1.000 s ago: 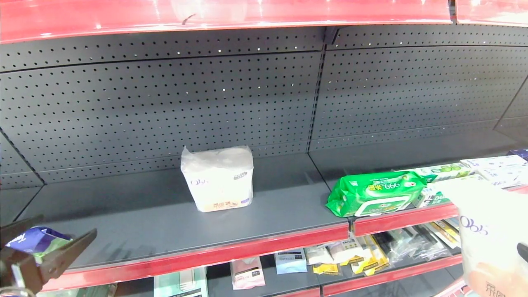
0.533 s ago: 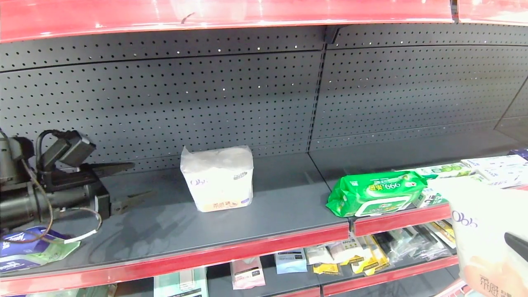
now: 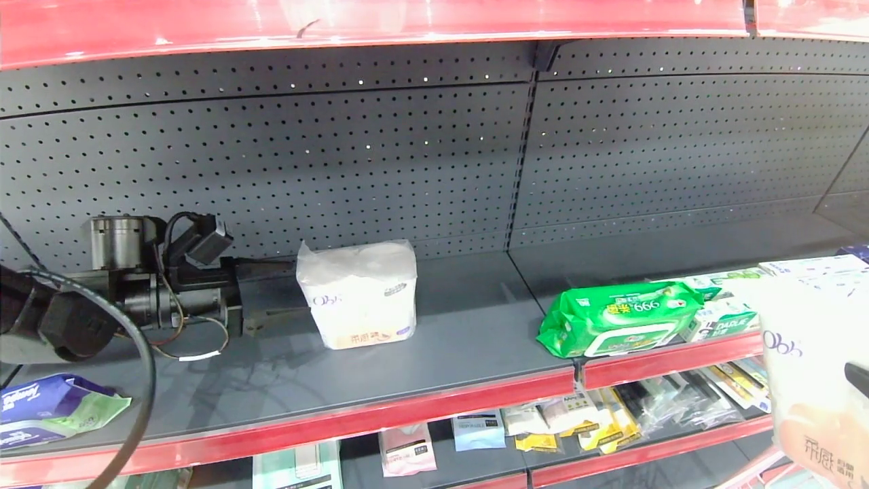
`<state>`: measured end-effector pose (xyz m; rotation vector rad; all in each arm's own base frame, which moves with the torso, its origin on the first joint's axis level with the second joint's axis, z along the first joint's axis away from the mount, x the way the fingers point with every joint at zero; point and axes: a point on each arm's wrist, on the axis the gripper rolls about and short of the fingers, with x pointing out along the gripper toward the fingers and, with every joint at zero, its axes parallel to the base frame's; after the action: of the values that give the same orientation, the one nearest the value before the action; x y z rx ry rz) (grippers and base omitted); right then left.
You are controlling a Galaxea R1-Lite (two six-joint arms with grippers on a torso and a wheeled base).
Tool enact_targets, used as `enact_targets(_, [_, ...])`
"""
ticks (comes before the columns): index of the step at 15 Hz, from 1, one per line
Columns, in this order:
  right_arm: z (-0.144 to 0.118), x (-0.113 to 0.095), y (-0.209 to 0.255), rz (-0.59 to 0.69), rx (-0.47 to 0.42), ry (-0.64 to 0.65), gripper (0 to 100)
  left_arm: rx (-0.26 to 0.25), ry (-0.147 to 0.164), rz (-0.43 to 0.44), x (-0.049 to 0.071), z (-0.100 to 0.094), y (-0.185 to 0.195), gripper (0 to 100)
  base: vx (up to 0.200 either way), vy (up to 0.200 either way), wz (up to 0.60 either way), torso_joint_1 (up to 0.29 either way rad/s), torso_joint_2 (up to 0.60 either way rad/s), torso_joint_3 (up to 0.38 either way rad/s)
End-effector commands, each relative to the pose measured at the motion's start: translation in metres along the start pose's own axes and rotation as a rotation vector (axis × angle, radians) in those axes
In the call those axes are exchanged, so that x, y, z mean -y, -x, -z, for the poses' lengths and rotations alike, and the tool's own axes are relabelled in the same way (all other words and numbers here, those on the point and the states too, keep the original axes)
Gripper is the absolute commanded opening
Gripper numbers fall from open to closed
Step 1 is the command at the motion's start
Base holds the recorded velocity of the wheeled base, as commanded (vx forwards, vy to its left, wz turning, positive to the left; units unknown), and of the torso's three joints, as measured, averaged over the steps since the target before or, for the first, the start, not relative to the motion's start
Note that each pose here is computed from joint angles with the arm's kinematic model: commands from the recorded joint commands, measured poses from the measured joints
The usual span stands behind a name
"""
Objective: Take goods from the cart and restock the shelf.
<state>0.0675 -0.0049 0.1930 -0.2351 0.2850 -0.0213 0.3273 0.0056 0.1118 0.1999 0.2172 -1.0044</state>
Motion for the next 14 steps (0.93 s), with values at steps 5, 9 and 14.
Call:
enact_targets(5, [-0.001,0.002,-0.005,0.017,-0.023,-0.006,0,0.002,-0.018,0.028,-0.024,0.013,-0.028,100,0.0,0.0,0.0,0.0,0.0,0.0])
enact_targets(9, [-0.003,0.003,-0.004,0.019,-0.015,-0.006,0,0.003,-0.025,0.062,-0.024,0.013,-0.046,100,0.0,0.0,0.0,0.0,0.0,0.0])
enact_targets(14, [-0.005,0.003,-0.003,0.027,-0.009,-0.006,0,0.003,-0.054,0.073,-0.031,0.011,-0.071,100,0.0,0.0,0.0,0.0,0.0,0.0])
